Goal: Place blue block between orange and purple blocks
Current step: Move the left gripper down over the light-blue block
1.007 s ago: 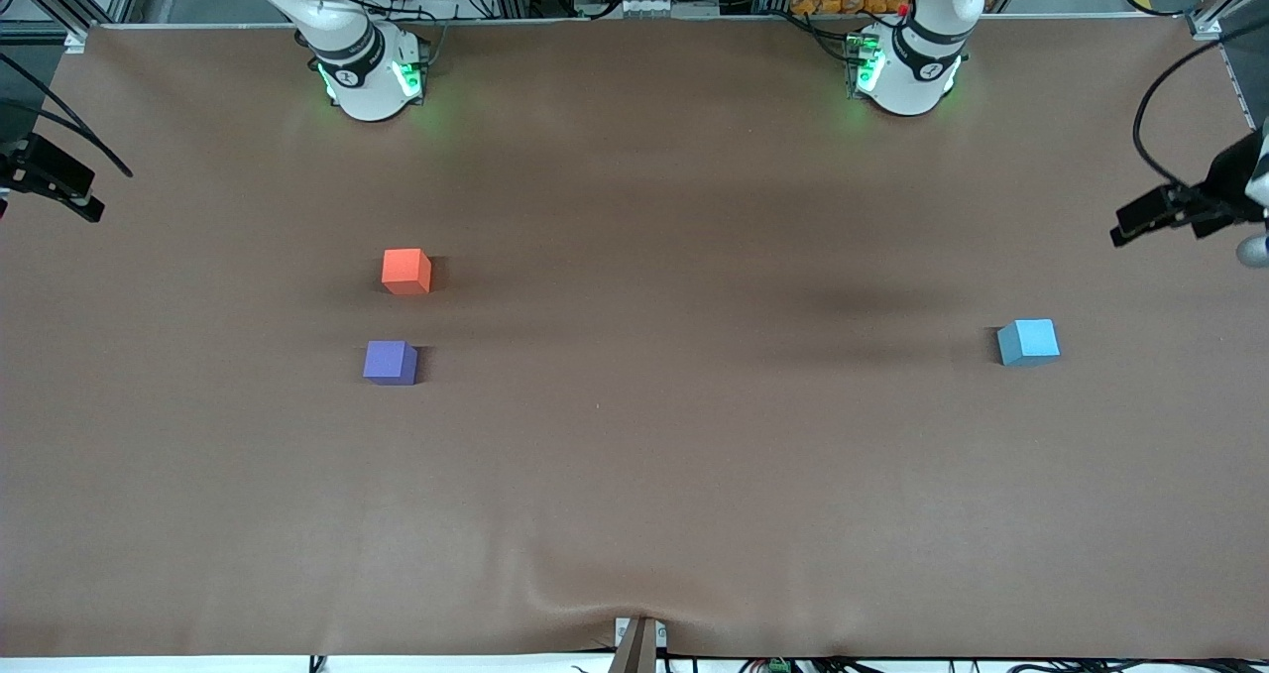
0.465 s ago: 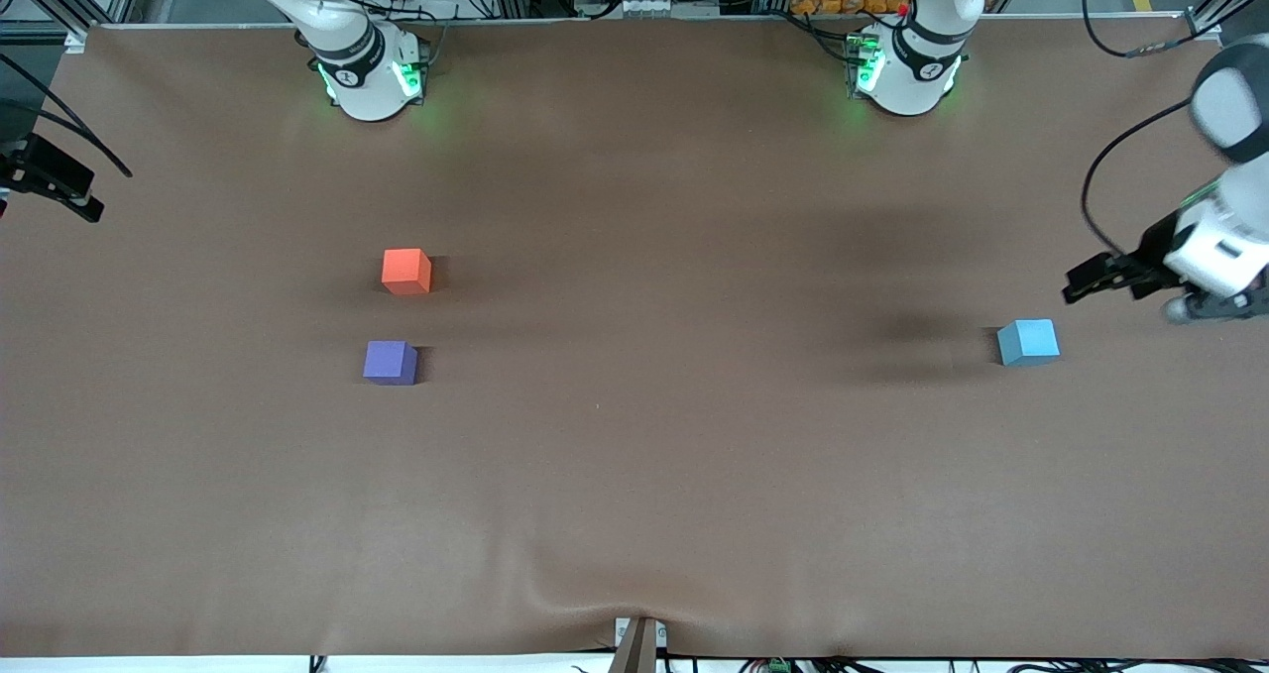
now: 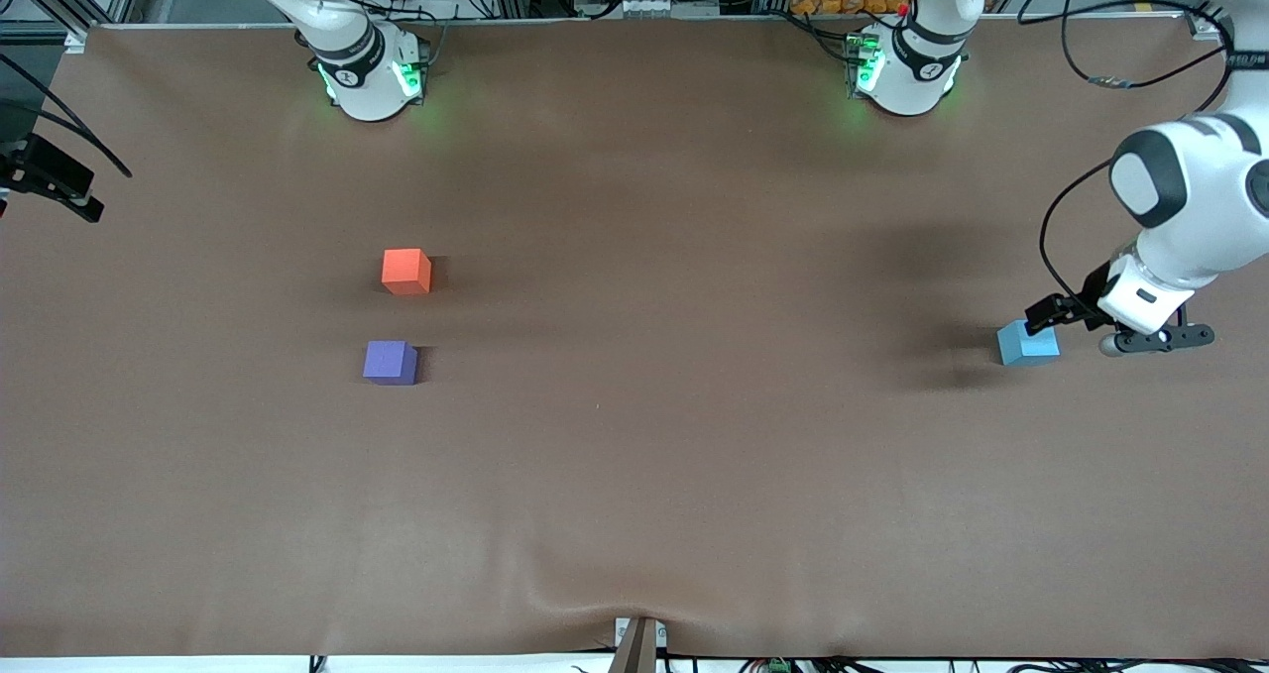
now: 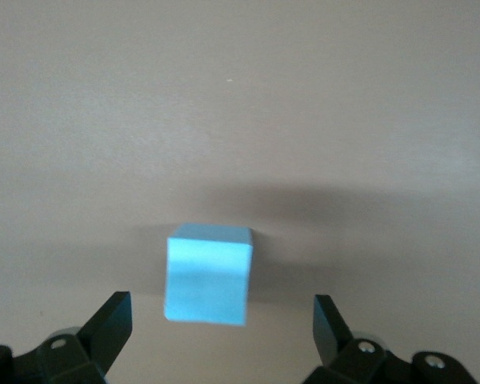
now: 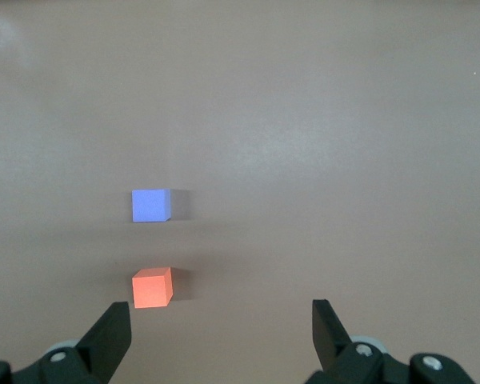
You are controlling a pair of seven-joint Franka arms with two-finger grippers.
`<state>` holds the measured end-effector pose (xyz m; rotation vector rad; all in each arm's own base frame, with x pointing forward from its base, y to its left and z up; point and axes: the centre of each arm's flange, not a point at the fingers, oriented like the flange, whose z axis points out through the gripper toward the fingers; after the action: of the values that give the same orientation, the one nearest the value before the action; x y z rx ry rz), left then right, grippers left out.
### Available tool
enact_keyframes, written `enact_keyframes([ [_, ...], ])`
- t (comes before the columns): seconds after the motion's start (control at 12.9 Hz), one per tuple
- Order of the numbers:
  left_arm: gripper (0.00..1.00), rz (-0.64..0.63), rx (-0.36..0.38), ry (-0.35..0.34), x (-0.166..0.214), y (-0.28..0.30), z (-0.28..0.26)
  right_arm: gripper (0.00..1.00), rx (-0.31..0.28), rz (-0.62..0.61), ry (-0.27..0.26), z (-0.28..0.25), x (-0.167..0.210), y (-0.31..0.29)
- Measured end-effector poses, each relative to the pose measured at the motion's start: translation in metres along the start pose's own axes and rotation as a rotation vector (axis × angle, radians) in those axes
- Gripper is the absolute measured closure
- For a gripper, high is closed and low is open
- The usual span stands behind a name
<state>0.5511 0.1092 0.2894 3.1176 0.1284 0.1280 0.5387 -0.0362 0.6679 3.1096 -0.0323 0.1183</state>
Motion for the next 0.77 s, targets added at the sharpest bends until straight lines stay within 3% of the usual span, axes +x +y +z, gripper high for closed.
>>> enact_keyframes([
  [0.23,0.00,0.001,0.005,-0.016,-0.003,-0.010,0.032,0.00,0.000,0.000,0.000,0.000,0.000,0.000],
  [0.77,0.00,0.001,0.002,-0.045,-0.006,-0.010,0.048,0.00,0.001,-0.002,0.000,0.000,0.000,-0.001],
])
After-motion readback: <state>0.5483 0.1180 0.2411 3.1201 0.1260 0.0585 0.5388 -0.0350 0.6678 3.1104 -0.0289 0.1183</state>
